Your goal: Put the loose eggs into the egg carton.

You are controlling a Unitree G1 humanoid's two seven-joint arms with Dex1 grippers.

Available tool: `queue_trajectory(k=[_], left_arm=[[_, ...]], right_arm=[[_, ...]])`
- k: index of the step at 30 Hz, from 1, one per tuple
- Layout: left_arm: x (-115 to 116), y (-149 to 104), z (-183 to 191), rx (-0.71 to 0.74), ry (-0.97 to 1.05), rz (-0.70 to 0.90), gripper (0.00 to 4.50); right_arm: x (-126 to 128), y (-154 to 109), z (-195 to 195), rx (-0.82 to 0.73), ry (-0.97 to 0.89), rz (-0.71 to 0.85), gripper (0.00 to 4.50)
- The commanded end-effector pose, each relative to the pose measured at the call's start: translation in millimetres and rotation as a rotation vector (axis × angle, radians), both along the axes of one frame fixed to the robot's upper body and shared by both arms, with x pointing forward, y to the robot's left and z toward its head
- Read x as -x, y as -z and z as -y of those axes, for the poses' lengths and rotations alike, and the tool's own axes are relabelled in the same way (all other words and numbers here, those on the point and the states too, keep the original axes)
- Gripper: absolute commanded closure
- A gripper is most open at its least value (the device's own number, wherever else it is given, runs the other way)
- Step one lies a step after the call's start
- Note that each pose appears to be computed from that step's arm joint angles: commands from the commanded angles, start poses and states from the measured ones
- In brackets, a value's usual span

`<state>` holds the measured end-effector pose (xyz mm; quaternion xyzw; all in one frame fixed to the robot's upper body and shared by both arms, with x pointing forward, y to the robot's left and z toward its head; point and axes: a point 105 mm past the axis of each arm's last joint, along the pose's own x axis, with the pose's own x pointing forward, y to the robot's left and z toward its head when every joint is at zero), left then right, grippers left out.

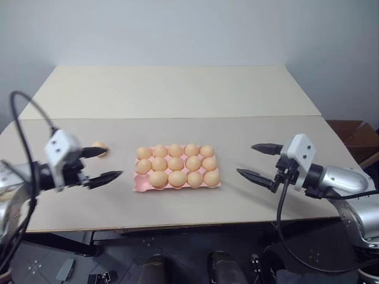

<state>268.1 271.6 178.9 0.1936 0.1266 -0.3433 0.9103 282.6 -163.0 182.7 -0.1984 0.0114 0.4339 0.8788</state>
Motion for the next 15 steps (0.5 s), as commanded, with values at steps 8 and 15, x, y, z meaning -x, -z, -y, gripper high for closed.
queue_trajectory(k=[8,15], left_arm=[[50.1,1.4,-31.4,0.040,-0.264,0.039,0.04],[28.3,7.4,-29.2,0.096,-0.439,0.048,0.04]], right_arm=[[2.1,-12.9,-1.2,0.023,-0.054,0.043,0.00],[0.0,-14.6,-2.4,0.026,-0.064,0.044,0.00]])
